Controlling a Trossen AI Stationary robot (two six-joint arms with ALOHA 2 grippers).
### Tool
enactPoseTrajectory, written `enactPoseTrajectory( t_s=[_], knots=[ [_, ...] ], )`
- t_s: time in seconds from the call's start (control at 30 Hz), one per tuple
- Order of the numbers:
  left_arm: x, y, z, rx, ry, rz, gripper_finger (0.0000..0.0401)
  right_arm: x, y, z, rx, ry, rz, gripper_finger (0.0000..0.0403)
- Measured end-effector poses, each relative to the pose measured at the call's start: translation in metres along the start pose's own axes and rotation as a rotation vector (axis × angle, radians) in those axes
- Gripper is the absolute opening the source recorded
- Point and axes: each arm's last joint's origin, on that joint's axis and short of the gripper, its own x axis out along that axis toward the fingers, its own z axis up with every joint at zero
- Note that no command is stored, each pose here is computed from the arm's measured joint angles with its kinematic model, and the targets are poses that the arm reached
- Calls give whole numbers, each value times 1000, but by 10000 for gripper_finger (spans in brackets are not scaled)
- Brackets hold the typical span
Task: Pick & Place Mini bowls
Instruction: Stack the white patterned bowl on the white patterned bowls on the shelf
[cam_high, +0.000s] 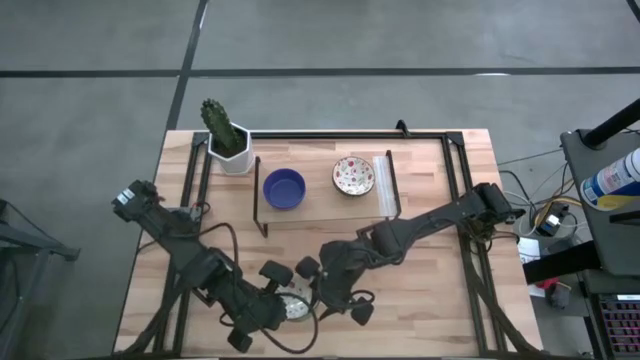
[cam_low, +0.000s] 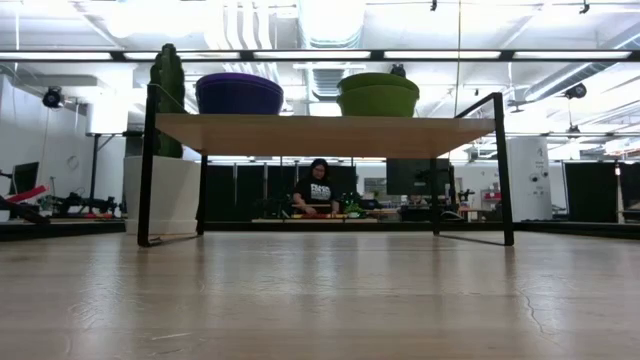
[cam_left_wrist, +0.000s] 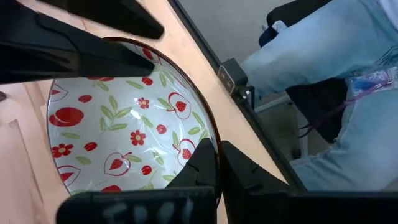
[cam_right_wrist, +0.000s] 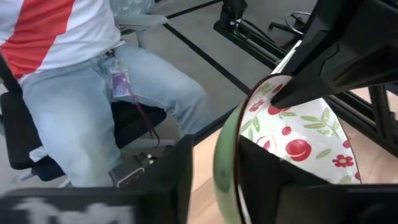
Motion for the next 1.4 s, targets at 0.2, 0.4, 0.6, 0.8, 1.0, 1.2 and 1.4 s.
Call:
enactPoseTrajectory(
  t_s=[0.2, 0.4, 0.6, 0.8, 1.0, 1.2, 1.4],
  knots=[
    [-7, 8, 3, 13, -24, 13, 0, -2, -3, -2, 6, 8, -3, 25],
    [-12, 12, 7, 18, -44, 27, 8, -4, -4, -5, 19, 34, -2, 16],
    [-15, 18, 9, -43, -68, 73, 55, -4, -5, -7, 32, 59, -26, 13],
    [-18, 22, 10, -49, -88, 167, 99, -5, -8, -13, 52, 145, -138, 12],
    [-40, 20, 9, -101, -138, 241, 107, -18, -10, -19, 106, 349, -368, 11],
    [-34, 3, 1, -44, -164, 298, 108, -45, -8, -12, 148, 547, -614, 11],
    [-18, -7, -14, 19, -275, 284, 108, -69, -5, -1, 193, 637, -741, 11]
  ],
)
